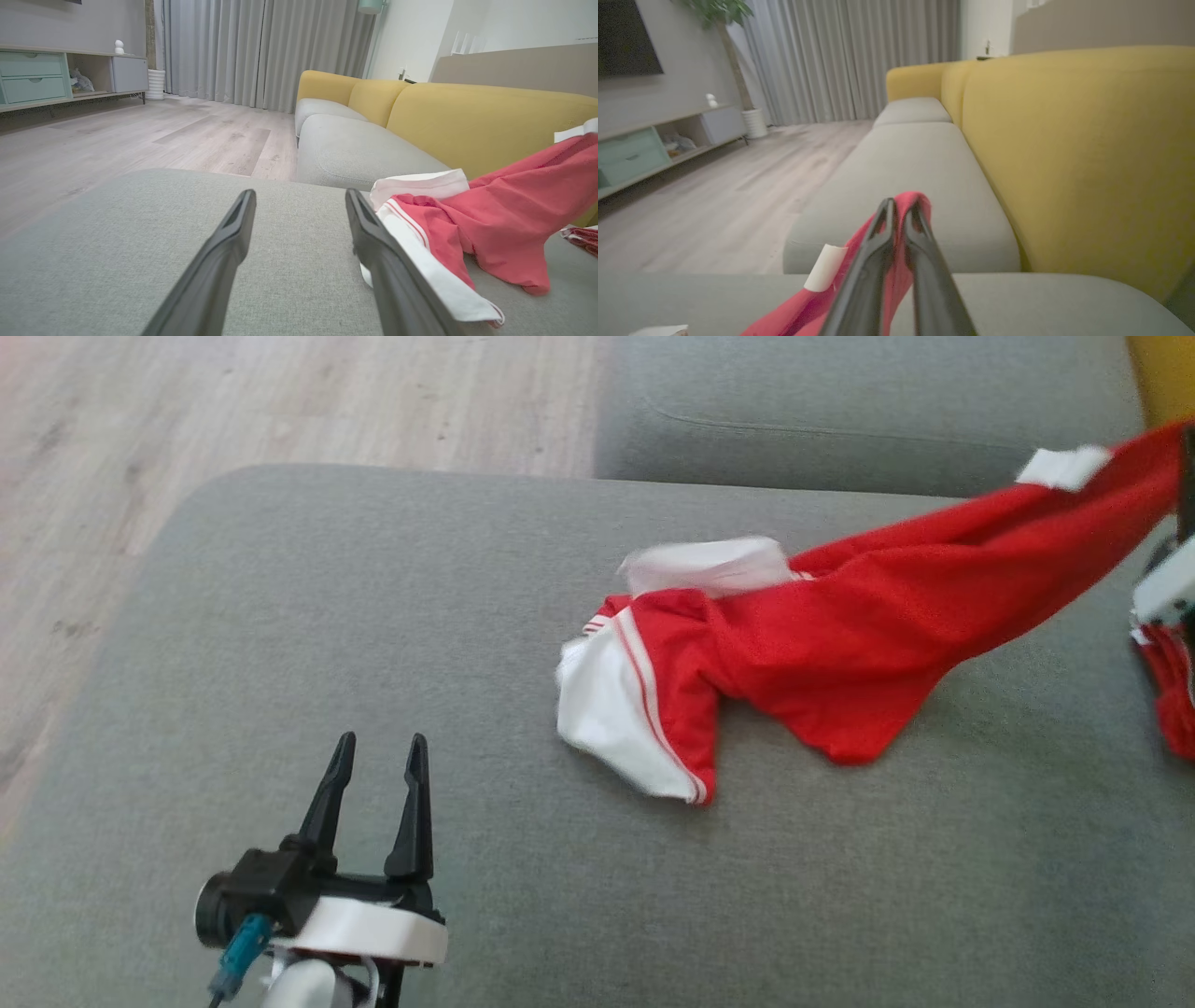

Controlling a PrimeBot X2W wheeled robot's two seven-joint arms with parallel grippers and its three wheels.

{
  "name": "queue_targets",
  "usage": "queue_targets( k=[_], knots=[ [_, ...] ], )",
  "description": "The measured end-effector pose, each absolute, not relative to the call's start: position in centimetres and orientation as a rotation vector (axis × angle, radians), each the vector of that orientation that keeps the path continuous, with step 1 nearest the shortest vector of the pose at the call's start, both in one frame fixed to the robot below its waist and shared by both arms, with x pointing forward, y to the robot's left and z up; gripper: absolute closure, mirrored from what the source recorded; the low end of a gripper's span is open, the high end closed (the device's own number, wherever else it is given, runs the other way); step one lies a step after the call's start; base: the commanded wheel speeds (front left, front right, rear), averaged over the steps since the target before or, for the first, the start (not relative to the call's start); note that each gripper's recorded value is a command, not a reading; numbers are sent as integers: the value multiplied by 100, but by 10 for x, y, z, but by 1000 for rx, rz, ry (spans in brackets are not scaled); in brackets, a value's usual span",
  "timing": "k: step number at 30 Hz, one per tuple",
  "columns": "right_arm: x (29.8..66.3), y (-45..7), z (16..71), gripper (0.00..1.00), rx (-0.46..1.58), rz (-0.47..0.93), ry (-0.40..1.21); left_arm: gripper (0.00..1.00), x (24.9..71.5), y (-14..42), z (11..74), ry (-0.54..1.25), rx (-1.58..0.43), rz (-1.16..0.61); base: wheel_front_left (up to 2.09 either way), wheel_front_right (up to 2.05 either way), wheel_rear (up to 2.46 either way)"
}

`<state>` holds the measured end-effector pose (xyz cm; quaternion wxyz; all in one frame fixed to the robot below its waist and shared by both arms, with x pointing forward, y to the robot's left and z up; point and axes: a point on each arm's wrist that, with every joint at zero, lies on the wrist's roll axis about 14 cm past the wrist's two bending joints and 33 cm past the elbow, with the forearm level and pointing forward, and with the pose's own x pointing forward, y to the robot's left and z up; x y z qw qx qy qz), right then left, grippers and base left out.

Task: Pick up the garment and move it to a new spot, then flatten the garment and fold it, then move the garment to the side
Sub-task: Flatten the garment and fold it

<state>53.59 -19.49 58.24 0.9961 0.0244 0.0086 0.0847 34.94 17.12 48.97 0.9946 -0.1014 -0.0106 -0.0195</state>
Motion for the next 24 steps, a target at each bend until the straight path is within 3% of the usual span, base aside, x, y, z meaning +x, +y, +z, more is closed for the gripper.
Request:
queue_targets(
  k=[7, 14, 18, 24],
  knots=[
    [523, -206, 562, 0, -26, 131, 69, 0, 360, 156, 494, -31, -203, -90, 0, 0, 0],
    [510, -167, 604, 0, -8, 214, -116, 0, 366, 144, 501, -47, -200, -130, 0, 0, 0],
    [486, -151, 610, 0, 49, 243, -202, 0, 367, 139, 506, -60, -198, -145, 0, 0, 0],
    [433, -156, 564, 0, 126, 171, -180, 0, 364, 132, 504, -53, -211, -164, 0, 0, 0]
  ],
)
